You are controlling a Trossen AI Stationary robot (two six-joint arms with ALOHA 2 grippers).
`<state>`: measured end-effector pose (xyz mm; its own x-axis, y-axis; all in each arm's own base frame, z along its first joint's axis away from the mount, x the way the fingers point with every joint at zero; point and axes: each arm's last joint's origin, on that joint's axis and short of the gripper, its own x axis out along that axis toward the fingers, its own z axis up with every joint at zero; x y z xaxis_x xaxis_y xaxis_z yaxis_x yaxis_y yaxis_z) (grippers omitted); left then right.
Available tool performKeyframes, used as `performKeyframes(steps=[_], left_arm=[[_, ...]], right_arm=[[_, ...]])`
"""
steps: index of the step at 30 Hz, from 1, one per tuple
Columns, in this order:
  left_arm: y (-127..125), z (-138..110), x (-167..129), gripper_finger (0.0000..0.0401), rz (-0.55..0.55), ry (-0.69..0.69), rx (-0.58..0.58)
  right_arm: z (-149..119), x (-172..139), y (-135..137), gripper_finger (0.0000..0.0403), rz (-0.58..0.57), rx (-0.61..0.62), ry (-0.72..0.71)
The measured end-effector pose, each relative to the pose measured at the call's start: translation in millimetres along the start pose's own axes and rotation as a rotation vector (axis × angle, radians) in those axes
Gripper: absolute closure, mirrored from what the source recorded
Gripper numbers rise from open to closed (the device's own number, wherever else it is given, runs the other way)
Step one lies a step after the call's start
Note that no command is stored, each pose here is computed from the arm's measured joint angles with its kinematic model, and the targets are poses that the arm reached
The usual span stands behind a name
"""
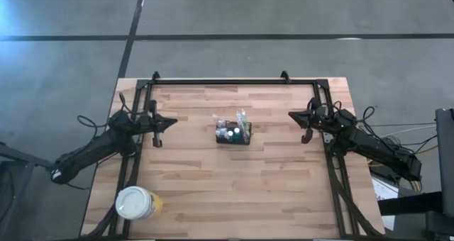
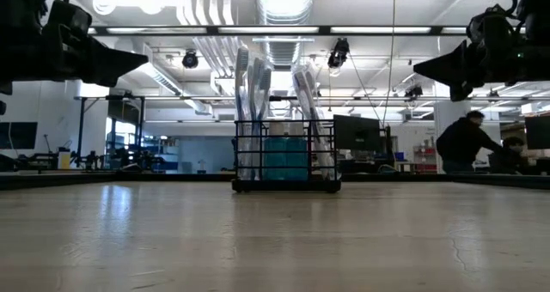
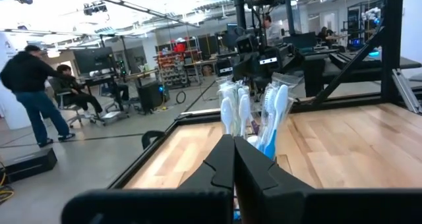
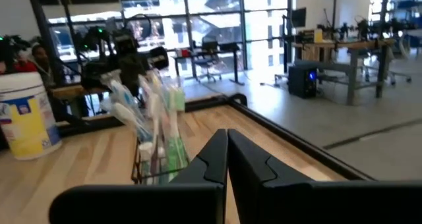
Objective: Pick & Place toothbrushing station
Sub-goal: Return to Home Position
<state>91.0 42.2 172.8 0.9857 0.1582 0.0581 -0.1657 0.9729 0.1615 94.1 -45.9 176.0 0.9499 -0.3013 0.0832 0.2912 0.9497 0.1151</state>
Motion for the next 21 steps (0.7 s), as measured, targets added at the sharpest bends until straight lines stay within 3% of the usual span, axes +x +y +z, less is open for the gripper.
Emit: performKeyframes(steps=[7, 15, 21], left_arm=[[0, 1, 0, 0.0400, 0.002, -0.002, 0.005], [-1, 13, -4, 0.0400, -0.023, -0.065, 0.041], [-3, 14, -6, 0.0400, -0.074, -0.093, 0.000]], right_arm=[[-6, 2, -2, 0.0394, -0.026, 0.014, 0.064], [2, -1, 3, 0.0394, 0.045, 0.000, -0.015], [1, 0, 13, 0.0394, 0.139, 0.010, -0.010]])
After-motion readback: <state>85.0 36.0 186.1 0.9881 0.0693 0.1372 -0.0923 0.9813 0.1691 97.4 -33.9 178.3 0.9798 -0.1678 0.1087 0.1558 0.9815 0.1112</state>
